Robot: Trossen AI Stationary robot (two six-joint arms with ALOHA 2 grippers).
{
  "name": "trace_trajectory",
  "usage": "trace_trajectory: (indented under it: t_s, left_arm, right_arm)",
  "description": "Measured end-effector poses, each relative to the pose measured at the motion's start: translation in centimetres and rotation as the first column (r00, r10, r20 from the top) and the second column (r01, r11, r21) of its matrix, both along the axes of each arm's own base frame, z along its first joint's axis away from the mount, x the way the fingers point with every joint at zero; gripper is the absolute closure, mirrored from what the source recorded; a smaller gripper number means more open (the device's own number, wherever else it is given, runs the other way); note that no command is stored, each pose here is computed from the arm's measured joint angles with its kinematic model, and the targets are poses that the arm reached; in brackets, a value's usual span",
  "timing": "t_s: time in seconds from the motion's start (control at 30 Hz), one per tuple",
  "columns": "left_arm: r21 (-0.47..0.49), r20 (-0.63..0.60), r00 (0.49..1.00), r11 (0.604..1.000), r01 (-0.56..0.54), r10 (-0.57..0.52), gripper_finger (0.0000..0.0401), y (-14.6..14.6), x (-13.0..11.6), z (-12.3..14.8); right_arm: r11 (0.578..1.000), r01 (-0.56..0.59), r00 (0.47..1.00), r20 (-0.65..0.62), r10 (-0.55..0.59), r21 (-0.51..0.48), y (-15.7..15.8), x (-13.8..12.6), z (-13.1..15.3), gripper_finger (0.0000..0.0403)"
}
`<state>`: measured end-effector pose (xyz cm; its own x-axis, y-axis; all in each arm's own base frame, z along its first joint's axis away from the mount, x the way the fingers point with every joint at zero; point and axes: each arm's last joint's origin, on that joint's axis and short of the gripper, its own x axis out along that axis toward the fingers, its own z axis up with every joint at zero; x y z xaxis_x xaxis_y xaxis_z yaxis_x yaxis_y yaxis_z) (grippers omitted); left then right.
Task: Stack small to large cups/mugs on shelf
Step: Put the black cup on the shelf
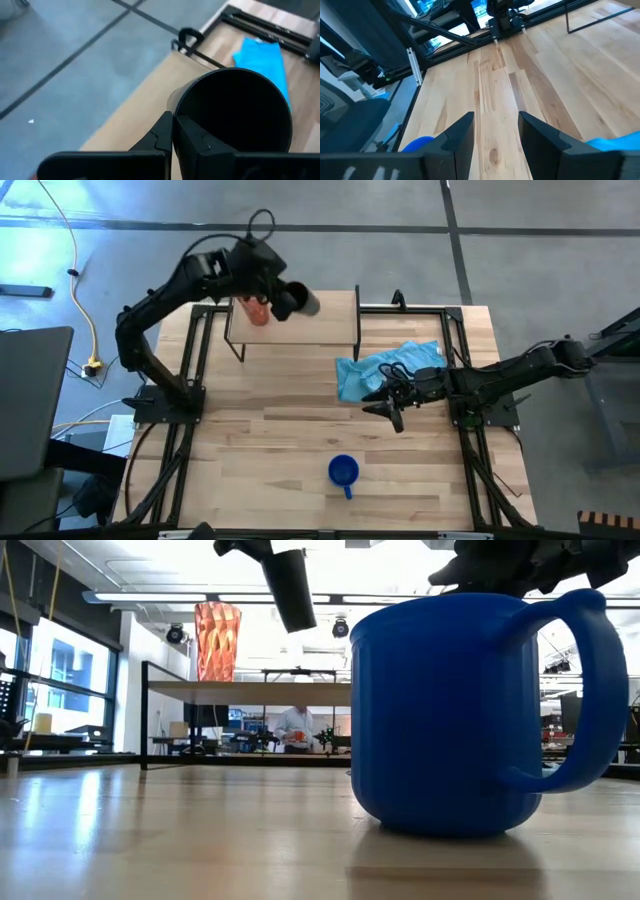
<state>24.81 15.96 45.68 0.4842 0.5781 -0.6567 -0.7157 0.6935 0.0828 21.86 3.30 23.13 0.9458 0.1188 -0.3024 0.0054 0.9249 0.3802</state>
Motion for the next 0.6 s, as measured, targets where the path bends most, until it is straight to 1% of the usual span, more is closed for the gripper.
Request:
trace_trajectory:
  t_s: [0.13, 0.27, 0.33, 0.43, 0.5, 0.6]
  left_arm:
    - [0.024, 0.030, 0.999, 1.000, -0.017, 0.016, 0.0401, 1.3, -0.7, 1.1]
    - [0.009, 0.007, 0.999, 0.999, -0.038, 0.038, 0.0401, 2.7, -0.7, 1.7]
    - [-0.007, -0.029, 0.999, 0.999, -0.043, 0.043, 0.0401, 3.3, -0.7, 1.8]
    - [-0.047, -0.085, 0.995, 0.998, -0.049, 0.045, 0.0401, 4.3, -0.1, 1.4]
    - [-0.069, -0.112, 0.993, 0.997, -0.045, 0.037, 0.0401, 4.9, 0.4, 0.5]
    - [-0.117, -0.145, 0.989, 0.992, -0.048, 0.030, 0.0401, 5.7, 0.5, -0.5]
  right_arm:
    - [1.000, 0.023, 1.000, 0.001, -0.023, -0.007, -0.1, 0.0, 0.0, 0.0258]
    - [0.999, 0.033, 0.999, 0.002, -0.033, -0.011, -0.1, 0.0, 0.0, 0.0258]
    - [0.999, 0.034, 0.999, 0.003, -0.033, -0.015, -0.2, 0.0, 0.0, 0.0258]
    - [0.999, 0.033, 0.999, 0.003, -0.033, -0.016, -0.2, 0.0, 0.0, 0.0258]
    - [0.999, 0.033, 0.999, 0.003, -0.033, -0.017, -0.2, 0.0, 0.0, 0.0258]
    - [0.999, 0.033, 0.999, 0.003, -0.033, -0.017, -0.2, 0.0, 0.0, 0.0258]
